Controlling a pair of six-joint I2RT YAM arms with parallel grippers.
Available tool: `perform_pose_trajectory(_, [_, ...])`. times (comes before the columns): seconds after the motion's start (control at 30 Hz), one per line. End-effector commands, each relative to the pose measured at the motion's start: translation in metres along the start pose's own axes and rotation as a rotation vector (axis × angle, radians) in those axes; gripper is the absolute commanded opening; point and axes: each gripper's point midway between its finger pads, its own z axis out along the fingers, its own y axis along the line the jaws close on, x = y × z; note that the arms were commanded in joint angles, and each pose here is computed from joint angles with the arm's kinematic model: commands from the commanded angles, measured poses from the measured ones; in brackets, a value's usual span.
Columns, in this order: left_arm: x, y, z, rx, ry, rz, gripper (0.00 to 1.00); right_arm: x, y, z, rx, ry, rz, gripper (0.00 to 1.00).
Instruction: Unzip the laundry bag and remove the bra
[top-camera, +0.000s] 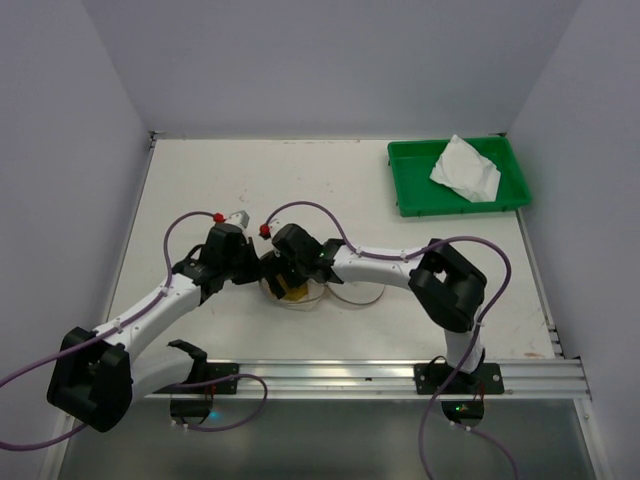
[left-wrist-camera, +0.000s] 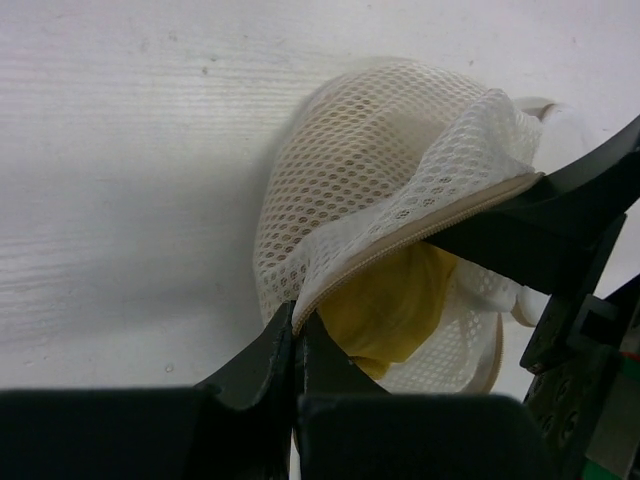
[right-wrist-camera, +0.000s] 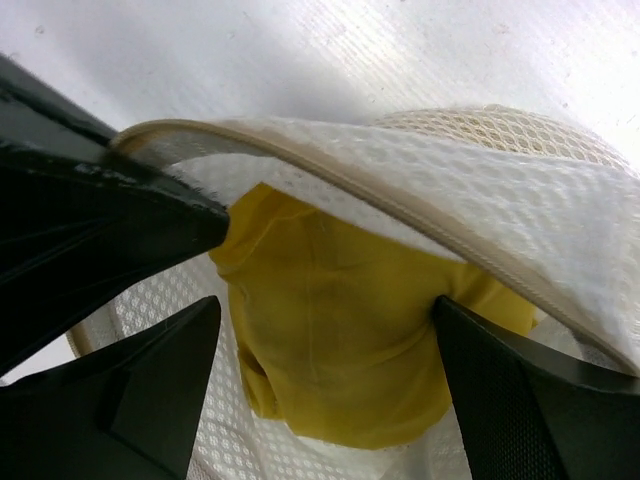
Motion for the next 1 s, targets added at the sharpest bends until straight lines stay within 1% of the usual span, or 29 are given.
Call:
perform_pose_trajectory(0.0, [-0.005, -0.004, 0.001, 0.016, -0.026, -0.007, 0.00, 0.017, -0.013, 0.012, 0.084, 0.097, -0.039, 0.89])
perform_pose_trajectory(0.07, [-0.005, -0.003, 0.002, 0.013, -0.024, -0.008, 0.00, 0.022, -0.017, 0.014, 0.106, 0.113, -0.037, 0.87])
perform_pose_trajectory(0.1, [-0.003, -0.002, 0.003, 0.009, -0.021, -0.008, 0.00, 0.020, -0.017, 0.012, 0.107, 0.105, -0.030, 0.78])
perform_pose_trajectory(0.13, [-0.003, -0.001, 0.004, 0.004, -0.022, -0.008, 0.00, 0.018, -0.015, 0.011, 0.102, 0.092, -0.029, 0.72])
perform_pose_trajectory(0.17, [-0.003, 0.000, 0.004, 0.003, -0.023, -0.007, 0.00, 0.021, -0.017, 0.009, 0.103, 0.093, -0.026, 0.64])
perform_pose_trajectory(0.2, [-0.003, 0.000, 0.004, 0.001, -0.022, -0.008, 0.00, 0.019, -0.016, 0.007, 0.097, 0.082, -0.024, 0.47])
perform_pose_trajectory(0.23, [-0.003, 0.001, 0.005, -0.002, -0.023, -0.008, 0.00, 0.011, -0.013, 0.001, 0.087, 0.048, -0.025, 0.36])
perform_pose_trajectory(0.27, [-0.003, 0.001, 0.005, -0.002, -0.020, -0.008, 0.00, 0.016, -0.016, 0.000, 0.092, 0.050, -0.026, 0.27])
perform_pose_trajectory(0.3, [-0.002, 0.001, 0.005, -0.001, -0.018, -0.006, 0.00, 0.014, -0.017, -0.003, 0.093, 0.040, -0.026, 0.13])
perform_pose_trajectory(0.33, [-0.003, 0.001, 0.005, -0.004, -0.021, -0.006, 0.00, 0.007, -0.015, -0.010, 0.084, 0.011, -0.023, 0.09])
perform_pose_trajectory(0.43, [-0.003, 0.004, 0.006, -0.017, -0.023, -0.006, 0.00, 0.001, -0.011, -0.025, 0.054, -0.037, -0.025, 0.02])
perform_pose_trajectory(0.47, [-0.002, 0.004, 0.006, -0.015, -0.022, -0.005, 0.00, -0.007, -0.007, -0.038, 0.032, -0.069, -0.027, 0.00])
perform_pose_trajectory(0.53, [-0.002, 0.003, 0.006, -0.011, -0.019, -0.008, 0.00, -0.018, 0.002, -0.052, -0.015, -0.116, -0.029, 0.00])
perform_pose_trajectory(0.6, [-0.002, 0.002, 0.006, -0.007, -0.017, -0.008, 0.00, -0.034, 0.011, -0.076, -0.070, -0.186, -0.031, 0.00])
perform_pose_trajectory(0.67, [-0.004, 0.002, 0.006, -0.009, -0.020, -0.008, 0.00, -0.043, 0.026, -0.093, -0.169, -0.233, -0.050, 0.00])
perform_pose_trajectory(0.7, [-0.003, 0.001, 0.006, -0.009, -0.017, -0.008, 0.00, -0.054, 0.033, -0.113, -0.216, -0.285, -0.059, 0.00])
perform_pose_trajectory(0.77, [-0.003, 0.001, 0.006, -0.004, -0.014, -0.008, 0.00, -0.058, 0.047, -0.129, -0.316, -0.339, -0.079, 0.00])
perform_pose_trajectory(0.8, [-0.001, -0.001, 0.006, 0.005, -0.010, -0.011, 0.00, -0.078, 0.055, -0.153, -0.370, -0.446, -0.089, 0.00])
perform_pose_trajectory(0.83, [-0.002, -0.003, 0.006, 0.014, -0.012, -0.012, 0.00, -0.082, 0.059, -0.163, -0.407, -0.483, -0.085, 0.00])
perform_pose_trajectory(0.87, [0.000, -0.003, 0.007, 0.021, -0.006, -0.013, 0.00, -0.075, 0.061, -0.166, -0.457, -0.489, -0.088, 0.00])
perform_pose_trajectory(0.9, [0.000, -0.006, 0.007, 0.036, 0.000, -0.016, 0.00, -0.088, 0.065, -0.184, -0.493, -0.566, -0.092, 0.00])
perform_pose_trajectory(0.97, [0.001, -0.008, 0.007, 0.044, 0.004, -0.017, 0.00, -0.095, 0.061, -0.193, -0.504, -0.604, -0.067, 0.00])
